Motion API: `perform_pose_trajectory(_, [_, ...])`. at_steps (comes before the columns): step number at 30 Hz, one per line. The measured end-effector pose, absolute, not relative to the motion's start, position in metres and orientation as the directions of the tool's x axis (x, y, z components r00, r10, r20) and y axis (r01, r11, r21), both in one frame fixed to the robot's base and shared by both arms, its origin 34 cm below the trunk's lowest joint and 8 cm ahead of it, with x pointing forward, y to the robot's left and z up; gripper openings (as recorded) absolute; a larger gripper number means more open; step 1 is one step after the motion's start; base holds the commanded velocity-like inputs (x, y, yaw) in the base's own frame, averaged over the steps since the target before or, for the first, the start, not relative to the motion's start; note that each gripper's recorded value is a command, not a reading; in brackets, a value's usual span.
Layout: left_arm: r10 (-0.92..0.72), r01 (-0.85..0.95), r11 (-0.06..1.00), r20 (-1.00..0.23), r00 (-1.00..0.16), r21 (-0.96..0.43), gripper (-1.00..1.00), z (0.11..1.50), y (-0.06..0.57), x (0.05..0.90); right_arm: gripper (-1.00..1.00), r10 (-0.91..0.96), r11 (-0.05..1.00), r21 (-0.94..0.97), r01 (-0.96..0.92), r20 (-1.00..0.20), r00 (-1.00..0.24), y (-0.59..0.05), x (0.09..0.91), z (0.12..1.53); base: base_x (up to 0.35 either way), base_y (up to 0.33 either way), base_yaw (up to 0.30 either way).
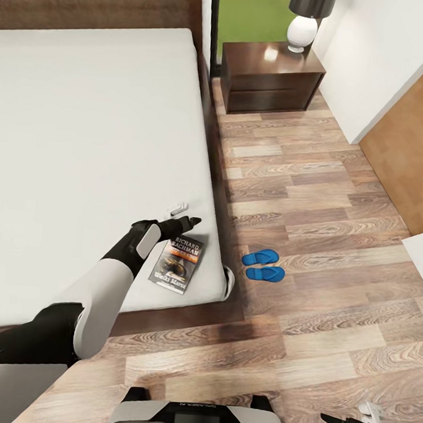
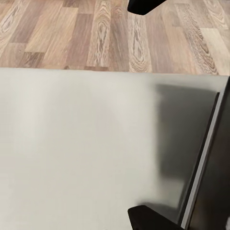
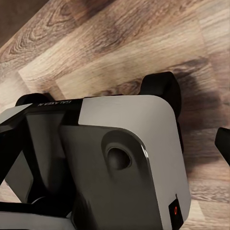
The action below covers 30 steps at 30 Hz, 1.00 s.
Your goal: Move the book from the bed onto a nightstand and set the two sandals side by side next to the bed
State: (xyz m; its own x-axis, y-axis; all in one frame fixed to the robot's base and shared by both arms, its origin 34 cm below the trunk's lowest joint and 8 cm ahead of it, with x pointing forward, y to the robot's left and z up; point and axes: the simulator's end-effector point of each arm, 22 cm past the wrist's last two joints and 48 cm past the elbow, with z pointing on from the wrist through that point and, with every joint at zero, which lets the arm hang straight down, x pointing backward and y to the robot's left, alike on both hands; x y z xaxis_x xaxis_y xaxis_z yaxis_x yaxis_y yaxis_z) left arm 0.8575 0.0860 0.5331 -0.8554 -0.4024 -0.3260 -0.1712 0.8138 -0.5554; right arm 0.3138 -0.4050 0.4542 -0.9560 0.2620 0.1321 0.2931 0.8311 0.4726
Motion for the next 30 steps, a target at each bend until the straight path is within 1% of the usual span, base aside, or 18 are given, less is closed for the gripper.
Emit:
perform_pose_trajectory(16, [-0.402,-0.171,0.814,-0.326,-0.856,-0.555,1.00,0.5329,0.0860,0.8573,1.00,0.261,0.832,0.472,0.292,0.132,-0.956,-0.4052,0.3138,0.4543,-0.003,0.000,0.000])
perform_pose_trajectory(22, [-0.405,-0.174,0.811,-0.322,-0.856,-0.558,1.00,0.5323,0.0853,0.8567,1.00,0.261,0.831,0.473,0.292,0.132,-0.956,-0.4050,0.3138,0.4542,-0.131,0.000,0.000])
perform_pose_trajectory(30, [-0.410,-0.175,0.811,-0.329,-0.851,-0.558,1.00,0.5318,0.0858,0.8573,1.00,0.262,0.831,0.473,0.293,0.131,-0.956,-0.4051,0.3140,0.4543,-0.021,0.000,0.000])
